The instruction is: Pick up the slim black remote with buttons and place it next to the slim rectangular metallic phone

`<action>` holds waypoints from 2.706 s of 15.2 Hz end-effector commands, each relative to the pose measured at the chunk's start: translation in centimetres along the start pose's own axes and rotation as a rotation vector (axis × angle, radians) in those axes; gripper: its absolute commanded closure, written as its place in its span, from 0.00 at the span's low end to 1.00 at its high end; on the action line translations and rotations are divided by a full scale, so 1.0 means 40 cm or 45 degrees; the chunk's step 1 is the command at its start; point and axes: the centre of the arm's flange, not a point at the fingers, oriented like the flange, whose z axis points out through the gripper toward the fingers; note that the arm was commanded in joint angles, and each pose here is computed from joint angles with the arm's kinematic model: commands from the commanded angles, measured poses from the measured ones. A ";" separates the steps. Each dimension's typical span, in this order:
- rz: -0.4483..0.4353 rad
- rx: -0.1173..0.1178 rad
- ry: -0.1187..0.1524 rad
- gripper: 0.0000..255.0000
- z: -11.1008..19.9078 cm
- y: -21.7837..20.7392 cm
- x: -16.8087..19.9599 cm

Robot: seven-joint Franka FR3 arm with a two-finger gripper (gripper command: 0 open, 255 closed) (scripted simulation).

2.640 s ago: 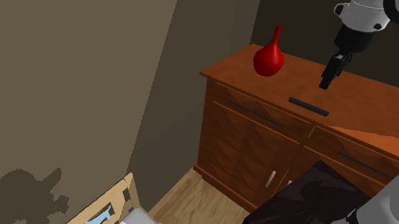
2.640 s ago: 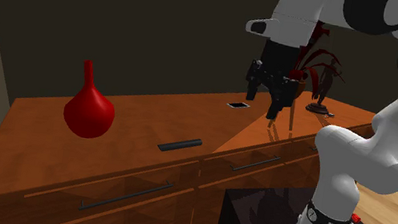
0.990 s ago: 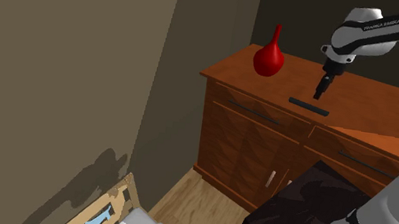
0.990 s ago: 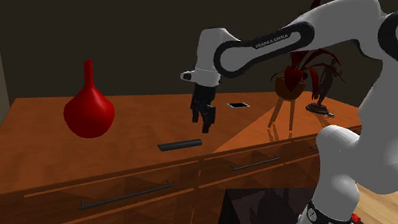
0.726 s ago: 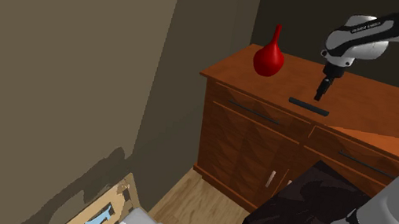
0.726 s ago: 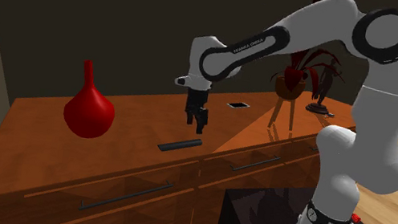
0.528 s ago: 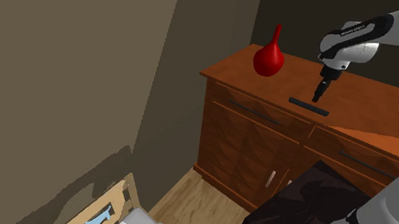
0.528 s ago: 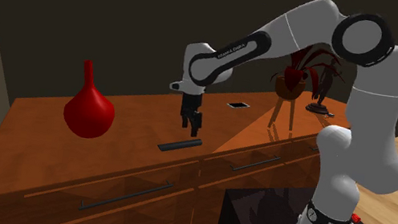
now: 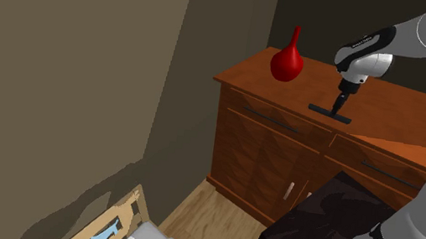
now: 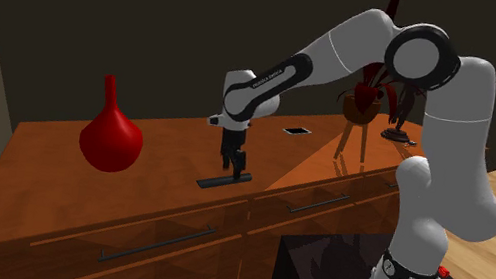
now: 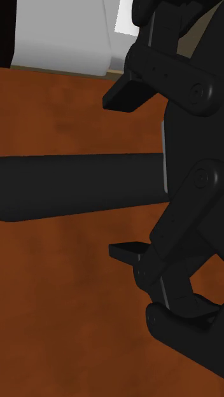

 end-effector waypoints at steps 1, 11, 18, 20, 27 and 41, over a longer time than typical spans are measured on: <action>0.000 0.000 0.000 0.00 0.026 0.002 0.002; 0.000 0.000 0.000 1.00 0.033 0.002 0.002; 0.000 0.000 0.000 1.00 0.035 0.000 0.001; 0.000 0.000 0.000 1.00 0.020 0.001 0.002; 0.000 0.000 0.000 1.00 -0.072 -0.007 0.001; 0.000 0.000 0.000 1.00 -0.191 0.050 -0.151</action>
